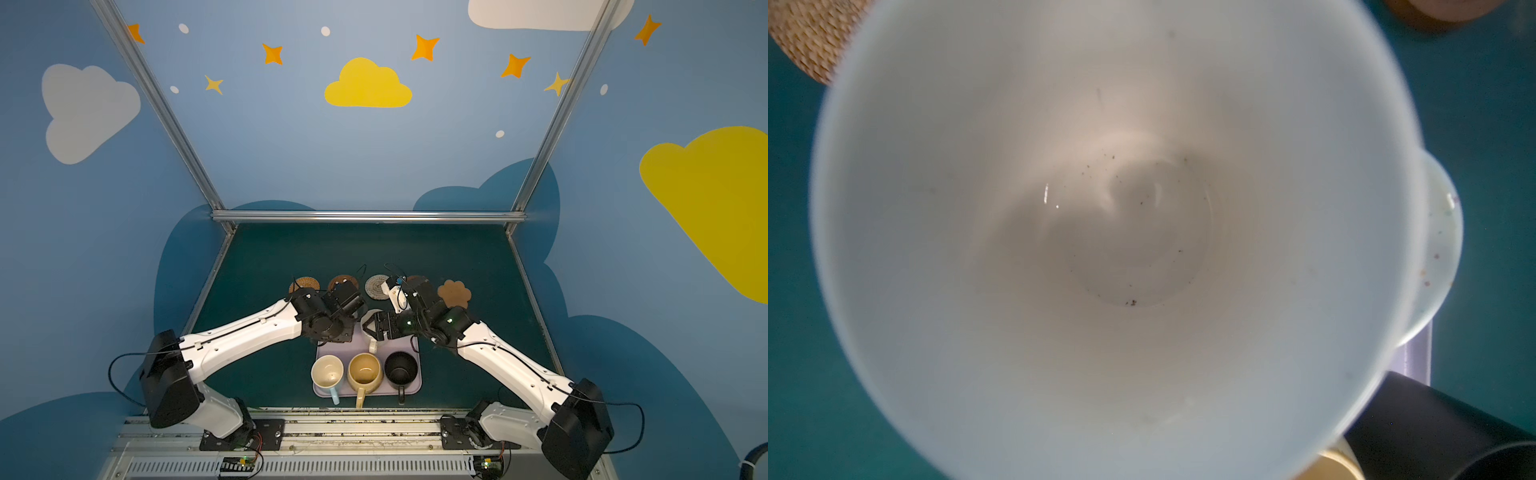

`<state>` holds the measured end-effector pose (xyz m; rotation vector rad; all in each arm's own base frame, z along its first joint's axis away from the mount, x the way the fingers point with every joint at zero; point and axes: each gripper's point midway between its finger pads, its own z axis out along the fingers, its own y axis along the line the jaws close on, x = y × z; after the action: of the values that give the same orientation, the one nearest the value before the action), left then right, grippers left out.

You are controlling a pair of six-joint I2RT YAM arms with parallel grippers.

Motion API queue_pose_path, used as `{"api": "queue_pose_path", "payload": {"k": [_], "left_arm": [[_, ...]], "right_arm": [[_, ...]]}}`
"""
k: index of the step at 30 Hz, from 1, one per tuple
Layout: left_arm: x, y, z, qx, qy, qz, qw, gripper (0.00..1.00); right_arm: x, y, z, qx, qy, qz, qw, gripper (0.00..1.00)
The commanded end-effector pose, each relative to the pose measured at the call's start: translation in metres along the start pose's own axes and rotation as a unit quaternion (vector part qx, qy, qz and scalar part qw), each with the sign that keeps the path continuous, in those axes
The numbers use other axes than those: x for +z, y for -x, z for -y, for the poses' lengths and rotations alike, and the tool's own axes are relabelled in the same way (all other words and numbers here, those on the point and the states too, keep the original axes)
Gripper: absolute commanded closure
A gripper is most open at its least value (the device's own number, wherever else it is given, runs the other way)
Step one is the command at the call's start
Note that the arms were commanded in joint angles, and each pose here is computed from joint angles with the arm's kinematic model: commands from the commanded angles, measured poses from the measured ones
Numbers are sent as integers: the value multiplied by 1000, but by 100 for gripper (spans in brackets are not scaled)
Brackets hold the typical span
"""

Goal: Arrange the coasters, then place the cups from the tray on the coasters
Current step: 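Lift the lilac mug off the tray with the left gripper, then carry the lilac mug over the rattan coaster with the left gripper while the right follows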

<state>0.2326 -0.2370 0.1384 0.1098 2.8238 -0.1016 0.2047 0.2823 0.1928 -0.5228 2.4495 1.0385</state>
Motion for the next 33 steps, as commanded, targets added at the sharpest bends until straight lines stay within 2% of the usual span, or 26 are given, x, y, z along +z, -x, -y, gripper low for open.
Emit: {"api": "queue_pose_path", "payload": {"k": [1,14,21,33], "left_arm": [[-28,26,-5,1,-12,51,999,96],[-41,91,-37,-2,-24,76,997,96],[-30,112,-58,-4,-40,80,996,96],[2,147,-111,-10,-10,96,995,96]], "right_arm": [[-4,17,-10,-5,5,24,1000,8],[10,61,-23,-17,-4,34,999,8],[28,79,-26,-20,2,38,999,8],[59,110,-24,11,-8,44,999,8]]}}
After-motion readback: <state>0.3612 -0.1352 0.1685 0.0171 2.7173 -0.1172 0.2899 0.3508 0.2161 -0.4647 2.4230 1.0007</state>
